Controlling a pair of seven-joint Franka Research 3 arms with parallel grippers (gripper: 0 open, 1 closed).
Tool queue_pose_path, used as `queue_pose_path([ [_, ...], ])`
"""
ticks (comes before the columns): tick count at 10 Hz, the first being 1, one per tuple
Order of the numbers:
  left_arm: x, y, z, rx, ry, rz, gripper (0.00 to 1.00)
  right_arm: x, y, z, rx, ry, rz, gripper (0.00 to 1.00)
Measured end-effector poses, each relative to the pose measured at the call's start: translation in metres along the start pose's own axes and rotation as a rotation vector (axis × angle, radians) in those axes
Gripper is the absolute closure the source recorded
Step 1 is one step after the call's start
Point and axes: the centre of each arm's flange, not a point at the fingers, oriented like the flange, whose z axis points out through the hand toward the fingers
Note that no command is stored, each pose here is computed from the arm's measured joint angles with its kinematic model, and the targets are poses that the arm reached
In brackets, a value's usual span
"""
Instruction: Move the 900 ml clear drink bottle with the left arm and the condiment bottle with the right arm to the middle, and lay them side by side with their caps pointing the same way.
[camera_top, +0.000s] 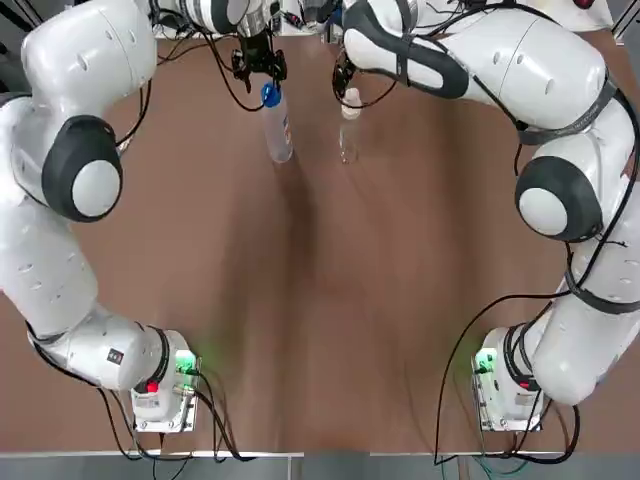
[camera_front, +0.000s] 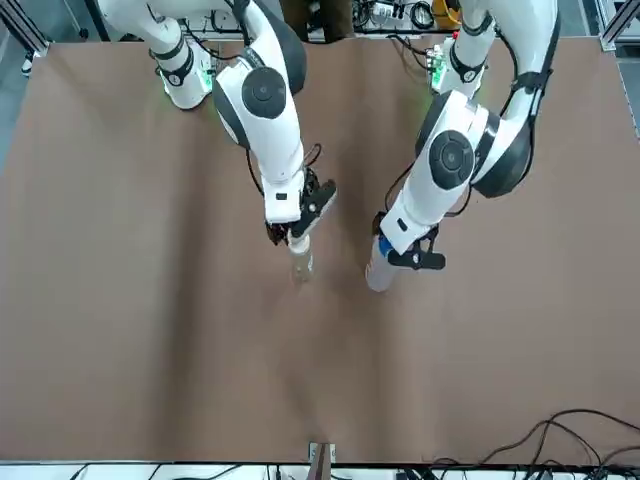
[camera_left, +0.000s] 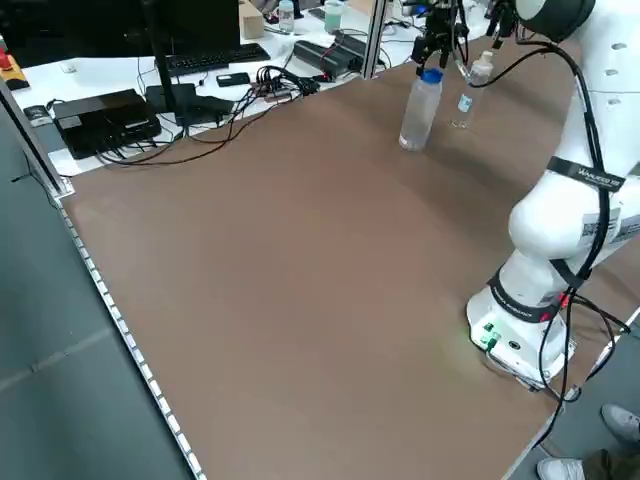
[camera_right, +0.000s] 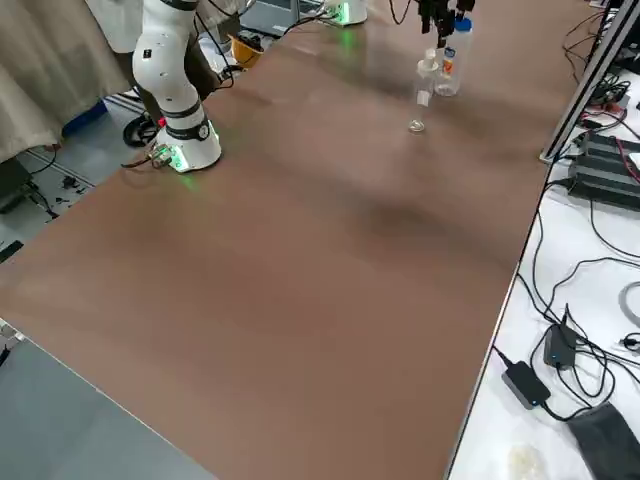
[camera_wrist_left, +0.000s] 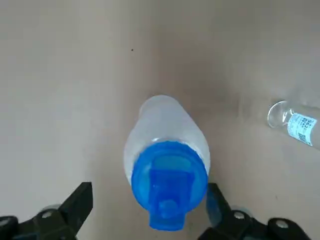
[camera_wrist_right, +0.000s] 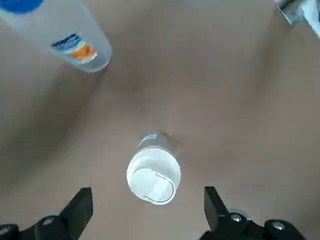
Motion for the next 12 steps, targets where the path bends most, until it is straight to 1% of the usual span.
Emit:
queue_pose_path([
  [2, 0.002, 0.002, 0.007, -0.001, -0.005, 0.002, 0.00, 0.000, 0.000, 0.000, -0.004, -0.003, -0.217, 0.01],
  [3, 0.002, 0.003, 0.010, 0.000, -0.008, 0.004, 0.00, 0.000, -0.001, 0.001, -0.003, -0.005, -0.305, 0.01],
  [7, 0.001, 0.005, 0.013, 0.001, -0.012, 0.008, 0.00, 0.000, -0.004, 0.010, 0.007, -0.016, -0.603, 0.03],
  [8, 0.000, 0.008, 0.014, 0.002, -0.013, 0.012, 0.00, 0.000, -0.004, 0.015, 0.012, -0.022, -0.662, 0.03],
  [9, -0.001, 0.011, 0.016, 0.001, -0.013, 0.018, 0.00, 0.000, -0.004, 0.022, 0.019, -0.029, -0.690, 0.03],
  [12, -0.001, 0.014, 0.018, 0.001, -0.013, 0.021, 0.04, 0.001, -0.004, 0.058, 0.051, -0.068, -0.719, 0.07],
])
